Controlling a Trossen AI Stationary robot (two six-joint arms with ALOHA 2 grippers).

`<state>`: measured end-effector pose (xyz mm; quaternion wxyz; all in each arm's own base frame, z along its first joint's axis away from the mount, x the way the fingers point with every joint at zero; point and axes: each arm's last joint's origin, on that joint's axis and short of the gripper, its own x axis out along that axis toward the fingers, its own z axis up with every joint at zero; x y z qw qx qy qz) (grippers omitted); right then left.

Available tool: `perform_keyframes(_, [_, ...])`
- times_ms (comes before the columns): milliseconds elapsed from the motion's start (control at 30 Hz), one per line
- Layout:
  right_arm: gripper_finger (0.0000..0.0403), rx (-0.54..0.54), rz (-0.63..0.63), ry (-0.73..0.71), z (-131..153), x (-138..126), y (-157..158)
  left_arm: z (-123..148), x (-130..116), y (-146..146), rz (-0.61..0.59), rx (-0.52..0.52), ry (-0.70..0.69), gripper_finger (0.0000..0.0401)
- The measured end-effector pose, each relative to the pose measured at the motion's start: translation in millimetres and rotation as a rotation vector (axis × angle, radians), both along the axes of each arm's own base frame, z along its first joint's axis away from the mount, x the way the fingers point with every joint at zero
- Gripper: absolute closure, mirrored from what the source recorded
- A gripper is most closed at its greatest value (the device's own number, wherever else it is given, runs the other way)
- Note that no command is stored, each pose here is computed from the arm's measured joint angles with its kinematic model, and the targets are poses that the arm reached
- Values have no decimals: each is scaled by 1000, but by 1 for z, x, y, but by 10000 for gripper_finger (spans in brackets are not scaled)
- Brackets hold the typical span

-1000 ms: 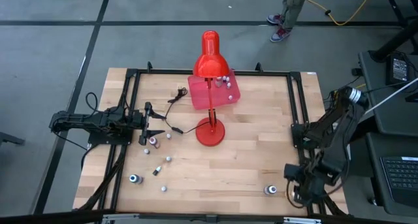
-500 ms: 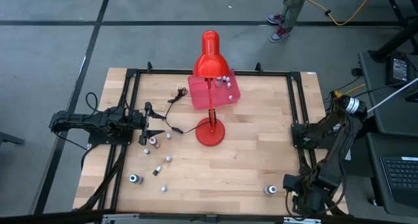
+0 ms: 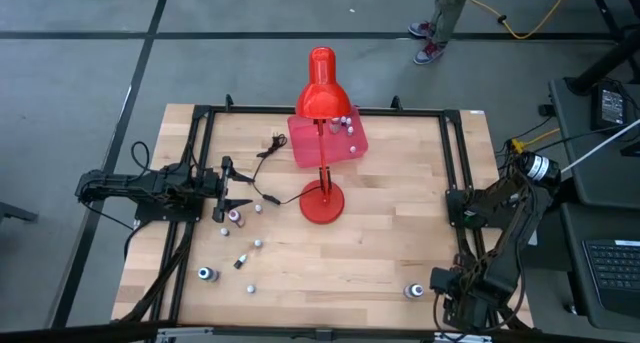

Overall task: Pick & Place food coloring
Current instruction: Put the large yellow food coloring bottle into the red bin

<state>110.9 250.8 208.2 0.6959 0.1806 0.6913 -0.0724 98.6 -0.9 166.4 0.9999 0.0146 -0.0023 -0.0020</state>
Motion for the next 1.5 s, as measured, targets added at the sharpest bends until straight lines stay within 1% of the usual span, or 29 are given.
perform_keyframes(167, [213, -40, 1, 35, -1, -3, -4, 0, 0, 0, 0, 0, 0, 127])
perform_keyframes(300, [226, -37, 2, 35, -1, -3, -4, 0, 0, 0, 0, 0, 0, 129])
perform_keyframes(600, [228, -5, -4, 60, 0, -4, -1, 0, 0, 0, 0, 0, 0, 127])
perform_keyframes(900, [228, -3, -15, 67, 0, -4, -1, 0, 0, 0, 0, 0, 0, 128])
perform_keyframes(1067, [228, 2, -47, 71, 0, -4, -1, 0, 0, 0, 0, 0, 0, 128])
perform_keyframes(1167, [220, 18, -60, 62, 0, -3, 1, 0, 0, 0, 0, 0, 0, 130])
perform_keyframes(1400, [170, 28, -64, 64, 0, -3, 2, 0, 0, 0, 0, 0, 0, 127])
perform_keyframes(1500, [163, 28, -64, 66, 0, -3, 1, 0, 0, 0, 0, 0, 0, 128])
